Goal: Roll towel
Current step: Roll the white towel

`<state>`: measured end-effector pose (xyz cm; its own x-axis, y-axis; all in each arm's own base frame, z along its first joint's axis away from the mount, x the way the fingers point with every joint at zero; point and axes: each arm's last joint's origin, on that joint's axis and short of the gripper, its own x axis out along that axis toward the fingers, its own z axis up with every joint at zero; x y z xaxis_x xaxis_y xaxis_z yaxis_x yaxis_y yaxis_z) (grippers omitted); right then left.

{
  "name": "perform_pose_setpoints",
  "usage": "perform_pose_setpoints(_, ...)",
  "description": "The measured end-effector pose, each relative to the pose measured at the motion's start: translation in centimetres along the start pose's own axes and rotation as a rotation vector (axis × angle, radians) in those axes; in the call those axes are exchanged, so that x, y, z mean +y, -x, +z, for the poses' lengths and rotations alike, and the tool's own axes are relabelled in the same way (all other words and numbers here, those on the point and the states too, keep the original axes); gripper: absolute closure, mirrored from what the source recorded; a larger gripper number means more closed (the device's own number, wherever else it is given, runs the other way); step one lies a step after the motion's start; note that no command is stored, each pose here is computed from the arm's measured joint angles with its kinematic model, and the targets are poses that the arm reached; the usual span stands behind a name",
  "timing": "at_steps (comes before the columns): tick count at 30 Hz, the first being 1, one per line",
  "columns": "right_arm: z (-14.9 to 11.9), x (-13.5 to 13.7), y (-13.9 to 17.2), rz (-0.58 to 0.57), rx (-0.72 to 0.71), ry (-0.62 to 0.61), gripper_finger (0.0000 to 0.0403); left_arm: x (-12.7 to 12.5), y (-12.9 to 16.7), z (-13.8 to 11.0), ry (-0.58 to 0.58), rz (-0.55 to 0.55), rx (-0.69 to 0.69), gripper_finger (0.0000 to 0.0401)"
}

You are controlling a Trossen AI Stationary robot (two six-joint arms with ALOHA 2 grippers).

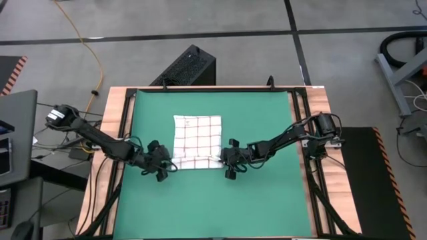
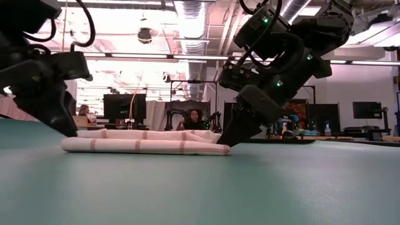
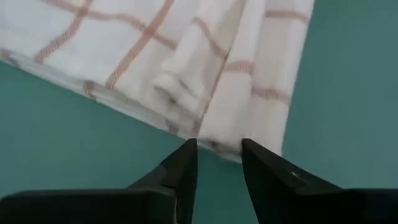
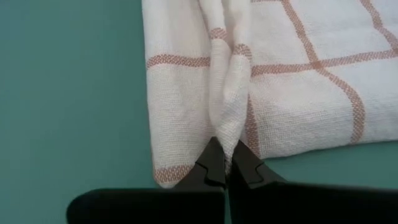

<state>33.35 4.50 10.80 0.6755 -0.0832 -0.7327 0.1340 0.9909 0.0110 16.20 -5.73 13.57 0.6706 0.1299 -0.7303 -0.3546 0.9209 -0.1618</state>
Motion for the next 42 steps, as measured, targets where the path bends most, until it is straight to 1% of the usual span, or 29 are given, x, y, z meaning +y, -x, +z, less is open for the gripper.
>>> perform_pose_setpoints(3, 0.0, 0.0, 0.0, 0.0, 0.0, 0.006, 0.0394, 0.4, 0.1, -0.6, -0.032, 0.022, 0.069, 0.0274)
perform_pose_setpoints(6, 0.0, 0.0, 0.0, 0.001, 0.0, 0.009, 0.0394, 0.6, 0.4, -0.7, -0.011, 0.032, 0.09, 0.0265)
perform_pose_setpoints(8, 0.0, 0.0, 0.0, 0.001, 0.0, 0.012, 0.0394, 0.6, 0.6, -0.5, 0.003, 0.02, 0.064, 0.0265)
perform_pose_setpoints(10, 0.0, 0.0, 0.0, 0.001, 0.0, 0.014, 0.0394, 0.2, 0.8, 0.0, 0.005, -0.013, 0.003, 0.0268)
perform_pose_setpoints(11, 0.0, 0.0, 0.0, 0.002, 0.0, 0.014, 0.0394, 0.0, 1.0, 0.3, -0.012, -0.03, -0.04, 0.0272)
perform_pose_setpoints(13, 0.0, 0.0, 0.0, 0.002, 0.0, 0.014, 0.0394, -0.6, 1.3, 0.8, -0.072, -0.049, -0.126, 0.0284)
perform_pose_setpoints(15, 0.0, 0.0, 0.0, 0.002, 0.0, 0.014, 0.0394, -0.9, 1.6, 1.0, -0.135, -0.039, -0.174, 0.0302)
perform_pose_setpoints(17, 0.0, 0.0, 0.0, 0.002, 0.0, 0.014, 0.0394, -1.0, 1.7, 0.8, -0.168, -0.007, -0.195, 0.0326)
perform_pose_setpoints(20, 0.0, 0.0, 0.0, 0.003, 0.0, 0.015, 0.0394, -0.8, 1.7, 0.5, -0.186, 0.021, -0.183, 0.0367)
perform_pose_setpoints(22, 0.0, 0.0, 0.0, 0.003, 0.0, 0.017, 0.0394, -1.2, 1.6, 0.7, -0.239, 0.031, -0.219, 0.0391)
perform_pose_setpoints(24, 0.0, 0.0, 0.0, 0.002, 0.0, 0.016, 0.0394, -1.6, 1.5, 1.1, -0.308, 0.042, -0.273, 0.0396)
perform_pose_setpoints(26, 0.0, -0.1, 0.0, 0.002, 0.0, 0.015, 0.0394, -2.0, 1.1, 1.2, -0.369, 0.047, -0.293, 0.0399)
perform_pose_setpoints(31, 0.0, -0.1, 0.0, 0.002, 0.0, 0.015, 0.0394, -2.4, -0.1, 0.8, -0.438, 0.041, -0.263, 0.0401)
perform_pose_setpoints(34, 0.0, -0.1, 0.0, 0.002, 0.0, 0.015, 0.0394, -2.2, -1.0, 0.3, -0.485, 0.126, -0.232, 0.0401)
perform_pose_setpoints(36, 0.0, -0.1, 0.0, 0.002, 0.0, 0.015, 0.0394, -1.9, -1.6, 0.2, -0.493, 0.186, -0.223, 0.0401)
perform_pose_setpoints(38, 0.0, -0.1, 0.0, 0.003, 0.001, 0.015, 0.0394, -1.6, -2.2, 0.0, -0.489, 0.222, -0.202, 0.0401)
perform_pose_setpoints(40, 0.0, 0.0, 0.0, 0.004, 0.0, 0.017, 0.0394, -1.3, -2.8, -0.2, -0.467, 0.242, -0.176, 0.0401)
perform_pose_setpoints(42, 0.0, 0.0, 0.0, 0.004, 0.0, 0.015, 0.0394, -1.1, -3.3, -0.6, -0.442, 0.239, -0.157, 0.0401)
